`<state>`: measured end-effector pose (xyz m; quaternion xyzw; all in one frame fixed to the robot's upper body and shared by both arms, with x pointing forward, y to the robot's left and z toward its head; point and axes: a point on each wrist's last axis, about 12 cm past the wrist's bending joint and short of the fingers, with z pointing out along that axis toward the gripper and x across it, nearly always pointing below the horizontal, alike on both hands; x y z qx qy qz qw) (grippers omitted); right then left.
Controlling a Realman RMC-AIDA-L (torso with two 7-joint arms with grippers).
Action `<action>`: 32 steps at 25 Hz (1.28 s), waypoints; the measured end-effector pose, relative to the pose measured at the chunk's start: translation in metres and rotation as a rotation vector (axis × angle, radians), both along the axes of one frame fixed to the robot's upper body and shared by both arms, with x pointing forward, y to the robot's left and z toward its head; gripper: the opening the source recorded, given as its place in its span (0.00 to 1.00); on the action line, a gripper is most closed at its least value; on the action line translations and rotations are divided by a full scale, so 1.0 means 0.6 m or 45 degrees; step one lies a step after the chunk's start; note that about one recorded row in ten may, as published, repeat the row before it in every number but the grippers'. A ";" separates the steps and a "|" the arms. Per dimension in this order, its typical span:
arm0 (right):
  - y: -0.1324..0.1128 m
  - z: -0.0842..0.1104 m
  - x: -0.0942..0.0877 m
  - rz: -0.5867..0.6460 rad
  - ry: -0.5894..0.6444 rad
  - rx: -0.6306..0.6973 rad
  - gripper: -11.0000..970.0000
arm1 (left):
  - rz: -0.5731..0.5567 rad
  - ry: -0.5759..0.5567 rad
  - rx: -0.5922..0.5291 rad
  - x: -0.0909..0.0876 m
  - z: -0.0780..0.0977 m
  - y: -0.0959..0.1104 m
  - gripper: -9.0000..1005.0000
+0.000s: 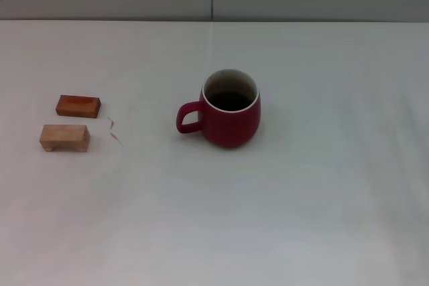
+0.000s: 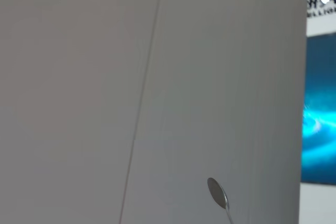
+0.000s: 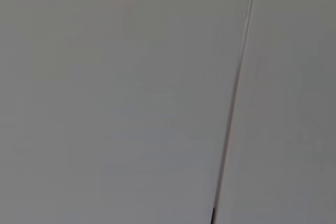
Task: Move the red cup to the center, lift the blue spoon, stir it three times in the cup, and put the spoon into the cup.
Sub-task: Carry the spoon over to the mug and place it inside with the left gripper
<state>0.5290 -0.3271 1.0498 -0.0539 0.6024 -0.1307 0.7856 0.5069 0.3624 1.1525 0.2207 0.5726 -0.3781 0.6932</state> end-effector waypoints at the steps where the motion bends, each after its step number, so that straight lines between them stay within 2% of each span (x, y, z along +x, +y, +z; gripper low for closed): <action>1: 0.000 0.000 0.000 -0.001 0.000 0.001 0.72 | -0.016 -0.012 0.039 0.005 0.013 0.000 0.14; 6: -0.002 0.000 -0.002 -0.006 -0.005 0.000 0.72 | -0.099 -0.057 0.228 0.024 0.069 -0.012 0.14; 10: -0.005 0.002 -0.003 -0.012 -0.012 -0.007 0.72 | -0.178 -0.053 0.430 0.045 0.110 -0.036 0.14; 13: -0.006 0.002 -0.003 -0.014 -0.012 -0.006 0.72 | -0.218 -0.043 0.554 0.060 0.129 -0.057 0.14; 14: -0.006 0.001 -0.003 -0.014 -0.012 -0.006 0.72 | -0.246 -0.040 0.646 0.069 0.140 -0.073 0.14; 15: -0.006 0.001 -0.004 -0.015 -0.011 -0.006 0.72 | -0.246 -0.040 0.646 0.069 0.140 -0.073 0.14; 18: -0.008 0.000 -0.006 -0.019 -0.008 -0.007 0.72 | -0.262 -0.041 0.771 0.077 0.150 -0.094 0.14; 19: -0.009 -0.001 -0.007 -0.023 -0.005 -0.007 0.72 | -0.263 -0.031 0.863 0.083 0.155 -0.109 0.14; 21: -0.010 -0.002 -0.008 -0.025 -0.004 -0.007 0.72 | -0.266 -0.027 0.900 0.085 0.158 -0.116 0.14; 32: -0.014 -0.002 -0.010 -0.032 0.000 -0.013 0.72 | -0.345 0.025 1.230 0.094 0.156 -0.182 0.14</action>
